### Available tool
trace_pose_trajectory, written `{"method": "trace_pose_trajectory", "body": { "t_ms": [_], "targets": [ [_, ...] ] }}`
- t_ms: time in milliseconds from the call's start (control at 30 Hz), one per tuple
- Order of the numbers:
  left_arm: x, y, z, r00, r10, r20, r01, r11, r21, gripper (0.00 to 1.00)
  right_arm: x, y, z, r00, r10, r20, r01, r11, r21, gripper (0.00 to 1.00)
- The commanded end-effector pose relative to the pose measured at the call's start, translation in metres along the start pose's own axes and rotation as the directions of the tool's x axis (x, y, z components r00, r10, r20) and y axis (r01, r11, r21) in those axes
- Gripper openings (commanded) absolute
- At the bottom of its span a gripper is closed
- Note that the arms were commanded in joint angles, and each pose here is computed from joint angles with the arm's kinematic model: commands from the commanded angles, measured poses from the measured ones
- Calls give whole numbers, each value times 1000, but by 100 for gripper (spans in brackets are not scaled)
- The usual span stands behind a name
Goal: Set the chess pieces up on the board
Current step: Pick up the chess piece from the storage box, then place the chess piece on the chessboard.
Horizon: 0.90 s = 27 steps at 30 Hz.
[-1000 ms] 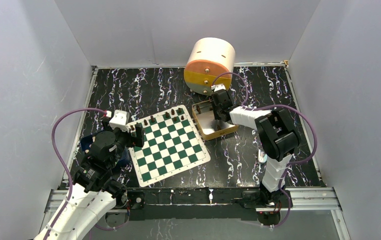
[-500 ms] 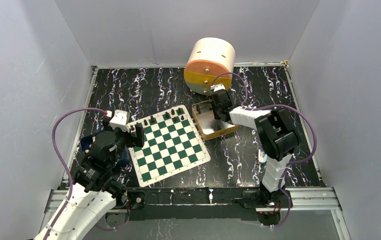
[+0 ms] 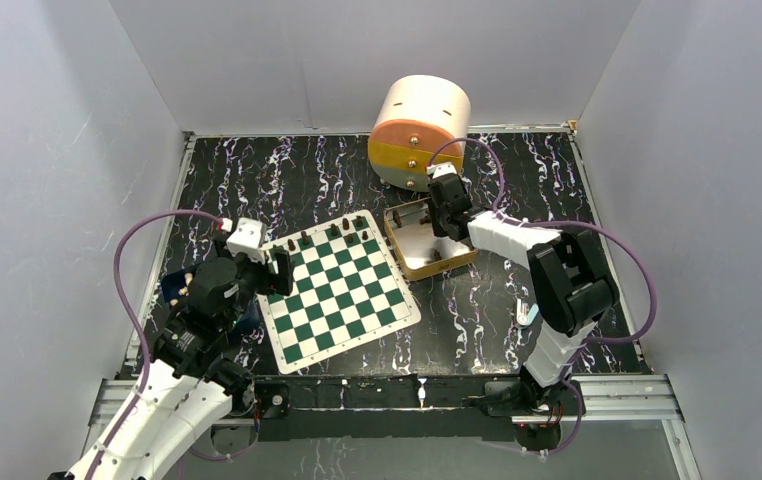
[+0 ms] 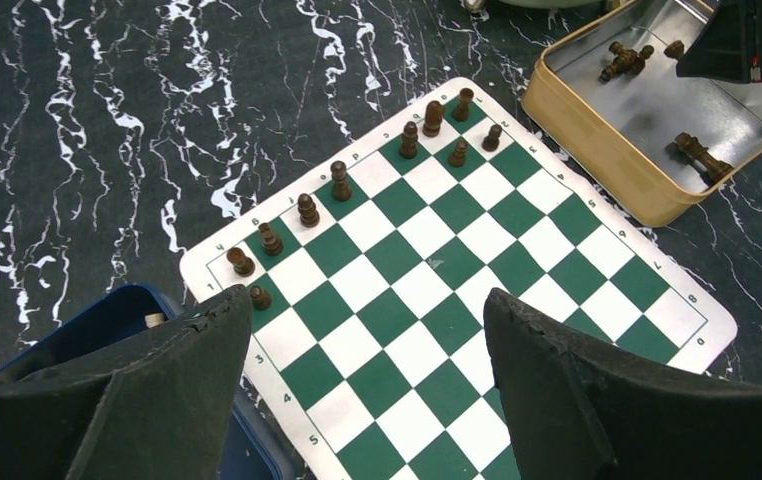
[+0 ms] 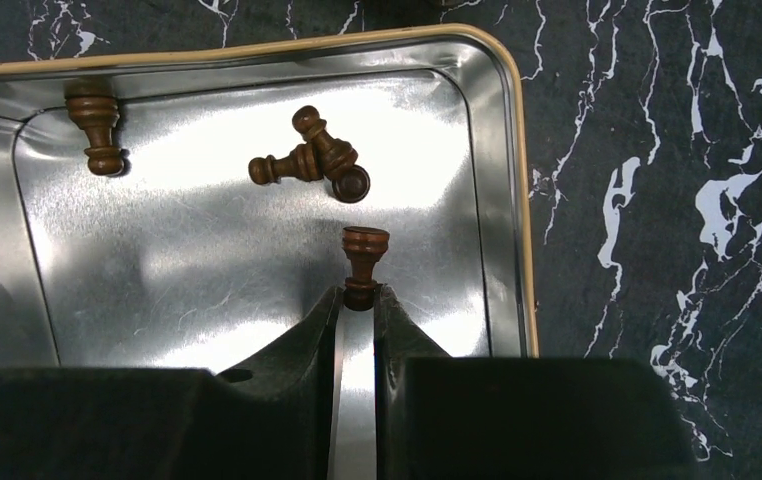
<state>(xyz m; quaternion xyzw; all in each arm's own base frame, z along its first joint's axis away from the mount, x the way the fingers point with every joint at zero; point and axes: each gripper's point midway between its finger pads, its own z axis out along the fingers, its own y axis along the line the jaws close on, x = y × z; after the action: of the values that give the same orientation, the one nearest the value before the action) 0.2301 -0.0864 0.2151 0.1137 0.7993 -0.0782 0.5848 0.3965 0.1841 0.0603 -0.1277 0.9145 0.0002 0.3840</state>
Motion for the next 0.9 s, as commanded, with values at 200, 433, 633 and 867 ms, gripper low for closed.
{"method": "trace_pose_trajectory", "body": {
  "t_ms": [200,433,633,867],
  "targets": [
    [-4,-50,11,1000,-18,11,15,965,263,76,-35,28,-49,999,40,37,-31,978,-208,17],
    [-13,-75,23,965,-243,-98,262,916,305,68,-50,71,-102,993,47,113,17,862,-506,18],
    [-28,-117,5,995,52,84,-93,781,618,63,-50,113,-155,991,53,120,57,650,-758,19],
    [-35,-144,-15,794,321,517,-608,442,659,62,-31,151,-203,998,4,57,51,379,-924,18]
  ]
}}
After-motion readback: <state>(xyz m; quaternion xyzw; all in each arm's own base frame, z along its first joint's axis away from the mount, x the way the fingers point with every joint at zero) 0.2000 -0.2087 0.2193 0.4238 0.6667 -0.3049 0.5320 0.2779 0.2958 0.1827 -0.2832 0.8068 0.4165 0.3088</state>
